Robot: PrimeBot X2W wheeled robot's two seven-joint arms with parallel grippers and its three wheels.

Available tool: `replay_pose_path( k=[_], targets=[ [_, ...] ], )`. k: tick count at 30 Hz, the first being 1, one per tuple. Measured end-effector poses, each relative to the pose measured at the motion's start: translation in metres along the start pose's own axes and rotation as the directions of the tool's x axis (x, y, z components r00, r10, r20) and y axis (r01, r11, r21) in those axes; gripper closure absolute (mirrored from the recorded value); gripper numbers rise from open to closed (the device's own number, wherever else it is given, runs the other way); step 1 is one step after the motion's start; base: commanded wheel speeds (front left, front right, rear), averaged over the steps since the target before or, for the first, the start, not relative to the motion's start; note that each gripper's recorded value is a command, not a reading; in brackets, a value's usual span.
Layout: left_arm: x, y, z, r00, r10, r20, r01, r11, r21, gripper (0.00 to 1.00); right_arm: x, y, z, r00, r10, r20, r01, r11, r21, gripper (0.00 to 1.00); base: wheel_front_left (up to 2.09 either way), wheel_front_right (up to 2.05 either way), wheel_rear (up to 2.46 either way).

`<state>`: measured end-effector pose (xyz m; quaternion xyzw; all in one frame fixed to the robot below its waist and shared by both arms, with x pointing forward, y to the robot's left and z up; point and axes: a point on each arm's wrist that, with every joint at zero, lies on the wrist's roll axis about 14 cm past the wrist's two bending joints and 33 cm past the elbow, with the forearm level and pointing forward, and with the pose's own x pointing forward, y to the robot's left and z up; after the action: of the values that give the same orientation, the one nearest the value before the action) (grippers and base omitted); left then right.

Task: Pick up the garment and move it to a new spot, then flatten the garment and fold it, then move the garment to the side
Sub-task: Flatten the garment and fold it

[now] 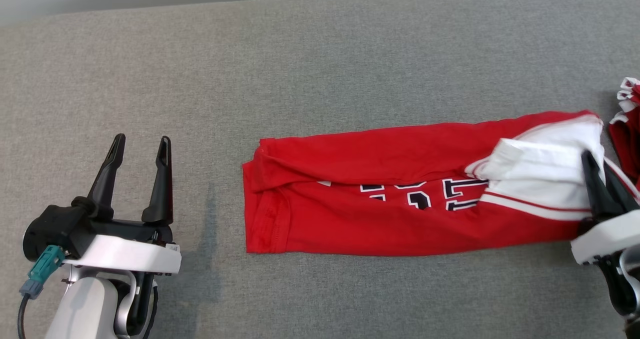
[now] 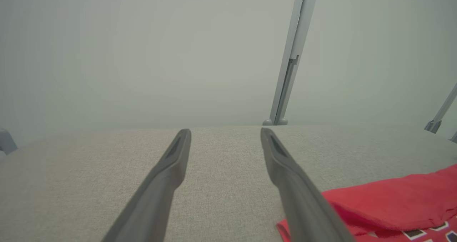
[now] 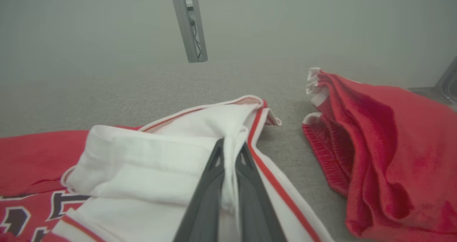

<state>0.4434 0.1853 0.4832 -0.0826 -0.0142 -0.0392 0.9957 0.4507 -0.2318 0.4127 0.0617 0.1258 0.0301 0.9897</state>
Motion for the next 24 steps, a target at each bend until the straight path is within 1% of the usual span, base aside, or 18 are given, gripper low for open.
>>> replay_pose_path(
  k=[3,5,7,10,13,15,18,21,24],
  targets=[
    [0.002,-0.004,0.001,1.000,-0.012,0.004,0.012,1.000,0.002,0.00,0.004,0.021,0.031,0.995,0.055,0.082,-0.053,0.998,-0.029,1.00,0.00,0.00,0.00],
    [0.002,-0.006,0.002,1.000,-0.020,0.007,0.020,1.000,0.000,0.00,0.005,0.042,0.049,0.987,0.103,0.122,-0.098,0.994,-0.048,1.00,0.00,0.00,0.00],
    [0.002,-0.009,0.003,1.000,-0.027,0.010,0.027,1.000,-0.003,0.00,0.004,0.067,0.066,0.975,0.162,0.152,-0.153,0.986,-0.069,1.00,0.00,0.00,0.00],
    [0.001,-0.010,0.004,0.999,-0.030,0.012,0.030,1.000,-0.005,0.00,0.000,0.112,0.084,0.948,0.266,0.175,-0.252,0.963,-0.097,1.00,0.00,0.00,0.00],
    [-0.001,-0.011,0.005,0.999,-0.032,0.011,0.032,0.999,-0.008,0.00,-0.007,0.161,0.091,0.910,0.378,0.169,-0.363,0.925,-0.117,1.00,0.00,0.00,0.00],
    [-0.003,-0.012,0.005,0.999,-0.033,0.012,0.033,0.999,-0.012,0.00,-0.012,0.195,0.089,0.878,0.454,0.154,-0.441,0.891,-0.114,1.00,0.00,0.00,0.00],
    [-0.004,-0.011,0.008,0.999,-0.029,0.019,0.029,0.999,-0.016,0.00,-0.018,0.239,0.077,0.828,0.549,0.116,-0.540,0.836,-0.096,1.00,0.00,0.00,0.00],
    [-0.007,-0.011,0.009,0.999,-0.025,0.020,0.026,0.999,-0.023,0.00,-0.019,0.268,0.063,0.790,0.608,0.081,-0.604,0.794,-0.071,1.00,0.00,0.00,0.00],
    [-0.008,-0.010,0.007,1.000,-0.018,0.016,0.018,0.999,-0.029,0.00,-0.015,0.285,0.044,0.767,0.640,0.042,-0.639,0.768,-0.040,1.00,0.00,0.00,0.00]
  ],
)
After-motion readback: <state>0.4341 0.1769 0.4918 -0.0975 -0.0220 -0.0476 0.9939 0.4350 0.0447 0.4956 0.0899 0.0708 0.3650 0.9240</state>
